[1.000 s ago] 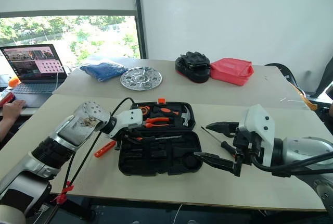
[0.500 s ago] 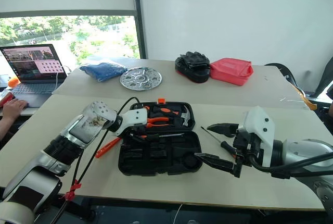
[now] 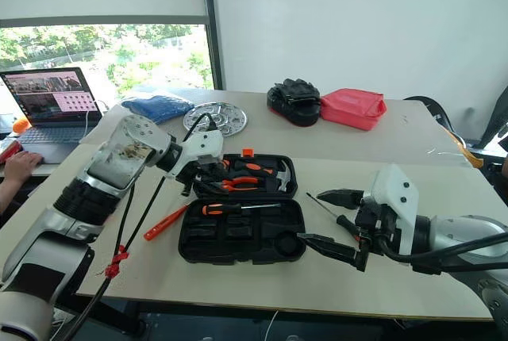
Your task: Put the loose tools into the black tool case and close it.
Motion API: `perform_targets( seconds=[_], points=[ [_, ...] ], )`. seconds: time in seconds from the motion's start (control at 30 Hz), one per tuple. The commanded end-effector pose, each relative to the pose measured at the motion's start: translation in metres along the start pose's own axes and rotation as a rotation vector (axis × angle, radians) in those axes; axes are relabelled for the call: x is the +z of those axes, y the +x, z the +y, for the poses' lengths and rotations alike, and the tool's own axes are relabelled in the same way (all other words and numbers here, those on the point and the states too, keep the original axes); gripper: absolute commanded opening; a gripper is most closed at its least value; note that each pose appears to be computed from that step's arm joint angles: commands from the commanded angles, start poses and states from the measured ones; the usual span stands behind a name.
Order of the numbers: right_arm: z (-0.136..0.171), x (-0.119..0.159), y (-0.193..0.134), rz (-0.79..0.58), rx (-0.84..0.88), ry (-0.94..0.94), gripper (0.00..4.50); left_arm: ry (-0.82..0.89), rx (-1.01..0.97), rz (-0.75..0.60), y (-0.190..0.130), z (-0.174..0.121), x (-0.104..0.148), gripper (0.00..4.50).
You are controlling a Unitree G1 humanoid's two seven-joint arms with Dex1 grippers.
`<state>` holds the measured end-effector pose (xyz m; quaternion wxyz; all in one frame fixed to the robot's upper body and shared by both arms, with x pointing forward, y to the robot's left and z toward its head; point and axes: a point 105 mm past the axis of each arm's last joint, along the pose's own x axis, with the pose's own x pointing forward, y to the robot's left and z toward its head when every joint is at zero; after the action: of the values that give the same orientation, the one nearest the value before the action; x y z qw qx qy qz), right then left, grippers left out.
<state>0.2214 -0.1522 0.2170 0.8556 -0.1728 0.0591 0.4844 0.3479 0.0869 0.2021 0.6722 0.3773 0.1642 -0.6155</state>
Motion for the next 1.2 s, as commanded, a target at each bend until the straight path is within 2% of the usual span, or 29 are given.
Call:
perform_targets(
  seconds=[0.03, 0.07, 0.1, 0.3, 0.43, 1.0, 1.1, 1.17, 1.2],
  points=[
    [-0.002, 0.007, -0.002, -0.017, -0.03, -0.052, 4.5, 0.116, 0.009, 0.062, 0.012, 0.0, -0.013, 0.54],
    [-0.002, 0.007, -0.003, -0.017, -0.031, -0.051, 4.5, 0.129, 0.013, 0.069, 0.014, 0.002, -0.016, 0.13],
    [-0.002, 0.006, -0.003, -0.016, -0.034, -0.05, 4.5, 0.13, 0.015, 0.072, 0.018, 0.003, -0.017, 0.05],
    [-0.001, 0.006, -0.003, -0.015, -0.041, -0.044, 4.5, 0.12, 0.002, 0.078, 0.035, 0.006, -0.02, 0.05],
    [-0.001, 0.006, -0.003, -0.021, -0.046, -0.036, 4.5, 0.129, 0.0, 0.136, 0.045, 0.006, -0.029, 0.05],
    [-0.003, 0.003, -0.003, -0.023, -0.063, -0.012, 4.5, 0.174, -0.038, 0.205, 0.071, -0.001, -0.045, 0.05],
    [-0.011, -0.009, -0.007, 0.041, -0.11, 0.001, 4.5, 0.118, -0.022, 0.109, 0.062, 0.003, -0.032, 0.05],
    [-0.018, -0.016, -0.011, 0.078, -0.147, 0.011, 4.5, 0.032, -0.004, -0.056, 0.046, 0.008, -0.013, 0.05],
    [-0.022, -0.02, -0.014, 0.099, -0.165, 0.021, 4.5, -0.005, -0.002, -0.154, 0.033, 0.009, -0.002, 0.28]
  ],
)
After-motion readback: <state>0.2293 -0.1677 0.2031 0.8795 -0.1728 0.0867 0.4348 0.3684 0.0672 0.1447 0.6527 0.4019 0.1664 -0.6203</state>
